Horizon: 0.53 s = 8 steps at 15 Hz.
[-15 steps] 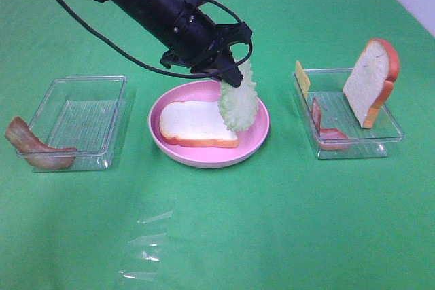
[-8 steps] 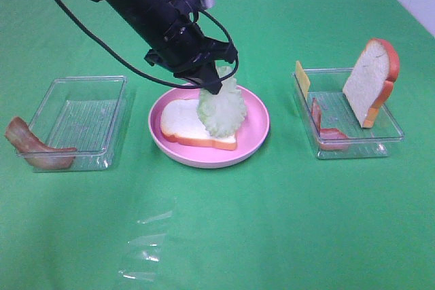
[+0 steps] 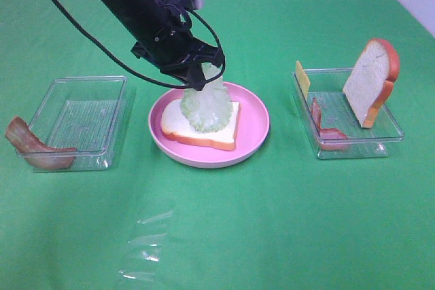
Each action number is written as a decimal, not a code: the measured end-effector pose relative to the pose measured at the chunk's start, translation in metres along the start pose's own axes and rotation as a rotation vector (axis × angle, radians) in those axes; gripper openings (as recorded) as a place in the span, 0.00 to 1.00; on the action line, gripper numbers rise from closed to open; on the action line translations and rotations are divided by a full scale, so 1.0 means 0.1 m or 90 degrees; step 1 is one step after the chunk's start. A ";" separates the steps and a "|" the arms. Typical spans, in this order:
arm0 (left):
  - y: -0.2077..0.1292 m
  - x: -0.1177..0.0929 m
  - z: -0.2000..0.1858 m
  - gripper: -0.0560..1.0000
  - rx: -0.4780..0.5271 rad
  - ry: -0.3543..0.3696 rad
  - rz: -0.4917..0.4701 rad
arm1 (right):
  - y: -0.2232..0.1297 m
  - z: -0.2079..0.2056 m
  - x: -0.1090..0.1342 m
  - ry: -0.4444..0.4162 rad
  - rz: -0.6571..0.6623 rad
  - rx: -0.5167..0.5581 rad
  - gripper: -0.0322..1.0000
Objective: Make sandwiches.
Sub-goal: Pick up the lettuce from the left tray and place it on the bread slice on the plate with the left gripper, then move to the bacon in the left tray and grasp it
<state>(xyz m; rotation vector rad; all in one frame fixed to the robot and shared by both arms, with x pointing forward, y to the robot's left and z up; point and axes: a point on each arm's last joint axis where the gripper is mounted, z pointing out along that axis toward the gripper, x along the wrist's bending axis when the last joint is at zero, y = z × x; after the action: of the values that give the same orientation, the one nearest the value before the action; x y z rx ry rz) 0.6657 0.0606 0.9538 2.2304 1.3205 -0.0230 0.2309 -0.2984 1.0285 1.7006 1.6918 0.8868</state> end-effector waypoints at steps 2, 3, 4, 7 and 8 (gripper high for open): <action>0.00 0.00 0.00 0.17 0.000 0.001 0.001 | 0.00 0.00 0.00 0.000 0.000 0.000 0.98; 0.00 0.00 0.00 0.28 0.000 0.002 0.002 | 0.00 0.00 0.00 0.000 0.000 0.000 0.98; 0.00 0.01 0.00 0.35 0.001 0.005 -0.002 | 0.00 0.00 0.00 0.000 0.000 0.000 0.98; -0.01 0.04 -0.01 0.89 0.015 0.031 -0.017 | 0.00 0.00 0.00 0.000 0.000 0.000 0.98; 0.02 0.03 -0.12 0.96 0.037 0.048 -0.009 | 0.00 0.00 0.00 0.000 0.000 0.000 0.98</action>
<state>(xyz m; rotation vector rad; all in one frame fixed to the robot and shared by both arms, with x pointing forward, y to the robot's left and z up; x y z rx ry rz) 0.6657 0.0680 0.9636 2.2909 1.3935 0.0182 0.2309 -0.2984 1.0285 1.7006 1.6918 0.8868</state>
